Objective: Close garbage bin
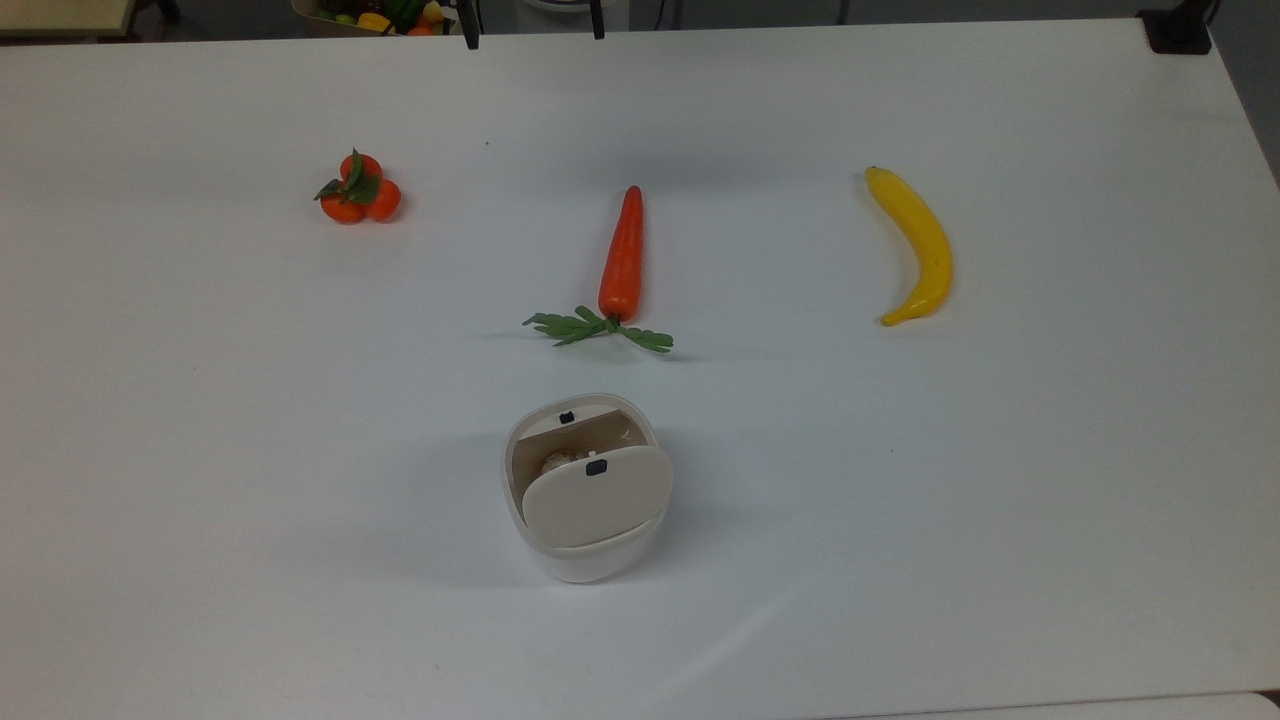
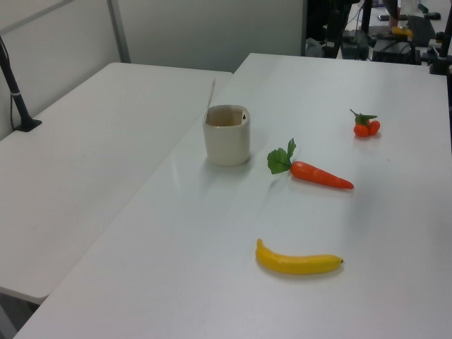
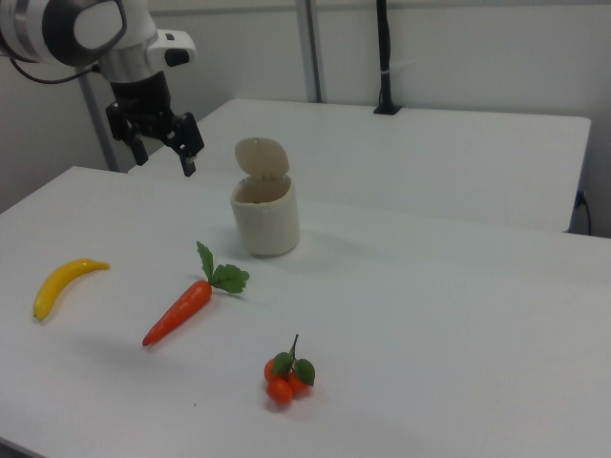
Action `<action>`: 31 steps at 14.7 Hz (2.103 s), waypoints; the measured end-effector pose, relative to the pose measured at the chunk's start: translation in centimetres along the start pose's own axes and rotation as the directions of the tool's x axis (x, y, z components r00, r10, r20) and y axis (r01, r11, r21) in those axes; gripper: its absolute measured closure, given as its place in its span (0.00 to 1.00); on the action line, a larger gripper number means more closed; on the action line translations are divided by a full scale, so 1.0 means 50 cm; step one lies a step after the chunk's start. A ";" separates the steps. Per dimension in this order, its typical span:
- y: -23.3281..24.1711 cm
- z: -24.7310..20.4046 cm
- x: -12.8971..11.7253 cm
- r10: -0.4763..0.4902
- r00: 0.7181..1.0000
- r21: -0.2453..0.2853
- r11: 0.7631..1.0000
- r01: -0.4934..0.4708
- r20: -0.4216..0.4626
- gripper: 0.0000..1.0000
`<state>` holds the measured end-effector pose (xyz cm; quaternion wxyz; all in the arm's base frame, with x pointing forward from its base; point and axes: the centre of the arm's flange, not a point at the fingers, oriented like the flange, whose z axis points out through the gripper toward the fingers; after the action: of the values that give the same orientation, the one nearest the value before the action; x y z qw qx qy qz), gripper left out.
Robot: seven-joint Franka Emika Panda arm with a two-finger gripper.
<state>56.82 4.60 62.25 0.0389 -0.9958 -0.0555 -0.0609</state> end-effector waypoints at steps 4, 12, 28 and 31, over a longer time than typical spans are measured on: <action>0.000 0.002 0.000 0.000 1.000 0.000 1.000 0.000 0.002 0.00; 0.001 0.007 0.001 -0.003 1.000 0.000 1.000 0.003 0.006 0.00; 0.001 0.020 0.006 -0.006 1.000 0.004 1.000 0.006 0.015 1.00; 0.000 0.020 0.013 -0.004 1.000 0.009 1.000 0.005 -0.009 1.00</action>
<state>57.58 4.73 61.32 0.0436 -0.9953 -0.0579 -0.0650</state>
